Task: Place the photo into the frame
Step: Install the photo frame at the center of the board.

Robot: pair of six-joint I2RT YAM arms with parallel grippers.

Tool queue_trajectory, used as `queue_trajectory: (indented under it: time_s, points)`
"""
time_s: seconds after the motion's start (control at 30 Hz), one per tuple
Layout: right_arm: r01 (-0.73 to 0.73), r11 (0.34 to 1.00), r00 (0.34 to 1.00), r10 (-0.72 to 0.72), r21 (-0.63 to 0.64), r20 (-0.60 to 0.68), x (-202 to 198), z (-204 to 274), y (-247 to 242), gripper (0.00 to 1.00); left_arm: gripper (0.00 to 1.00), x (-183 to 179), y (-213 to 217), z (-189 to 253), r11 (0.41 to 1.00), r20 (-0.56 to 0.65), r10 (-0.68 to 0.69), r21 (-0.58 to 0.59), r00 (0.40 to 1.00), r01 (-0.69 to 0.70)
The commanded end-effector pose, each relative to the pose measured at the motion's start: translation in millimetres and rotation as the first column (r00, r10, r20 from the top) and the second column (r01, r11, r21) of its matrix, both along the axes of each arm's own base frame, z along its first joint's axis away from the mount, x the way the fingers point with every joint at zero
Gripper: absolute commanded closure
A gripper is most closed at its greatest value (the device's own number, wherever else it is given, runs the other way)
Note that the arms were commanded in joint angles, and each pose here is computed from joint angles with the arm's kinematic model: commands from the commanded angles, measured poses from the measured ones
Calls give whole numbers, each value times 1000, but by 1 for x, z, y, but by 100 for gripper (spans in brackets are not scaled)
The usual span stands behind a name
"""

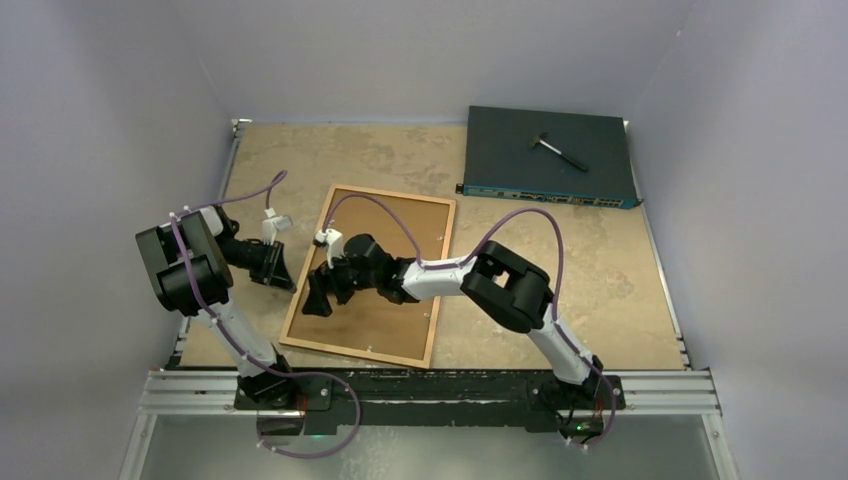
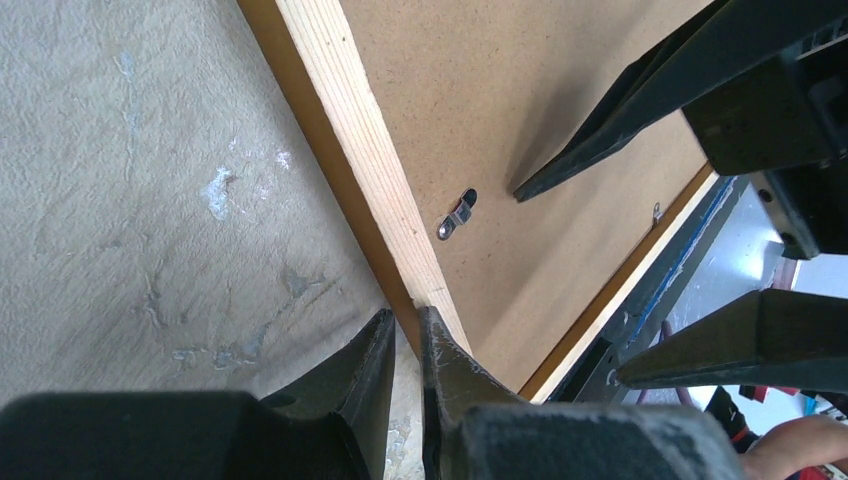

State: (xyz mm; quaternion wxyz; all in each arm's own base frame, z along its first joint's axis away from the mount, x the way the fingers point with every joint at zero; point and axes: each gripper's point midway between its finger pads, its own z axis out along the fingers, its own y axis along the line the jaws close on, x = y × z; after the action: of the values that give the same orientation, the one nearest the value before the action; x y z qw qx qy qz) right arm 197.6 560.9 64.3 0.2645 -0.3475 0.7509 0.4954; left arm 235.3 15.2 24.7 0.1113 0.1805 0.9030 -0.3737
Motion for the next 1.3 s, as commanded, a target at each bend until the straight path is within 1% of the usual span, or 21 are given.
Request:
queue_trajectory:
  time_s: [0.0, 0.27, 0.33, 0.6, 0.93, 1.27]
  points:
    - [-48, 998, 999, 47, 52, 5, -5, 12, 16, 12, 88, 23, 11, -9, 996, 119, -44, 79, 992, 34]
    - [-39, 999, 999, 39, 14, -17, -4, -5, 18, 12, 89, 22, 10, -9, 997, 119, -45, 73, 992, 36]
    - [-16, 1000, 1000, 16, 5, -16, 1, -7, 17, 12, 89, 22, 10, -9, 997, 120, -46, 73, 992, 38]
    - [-16, 1000, 1000, 16, 12, -19, 6, -10, 23, 13, 89, 21, 9, -8, 997, 122, -51, 68, 991, 43]
    - [63, 998, 997, -62, -21, 42, 24, -12, 20, 13, 90, 21, 8, -8, 997, 122, -54, 62, 991, 47]
    - [36, 999, 999, -36, -12, 22, 20, -16, 25, 14, 90, 20, 8, -8, 997, 123, -59, 61, 991, 52]
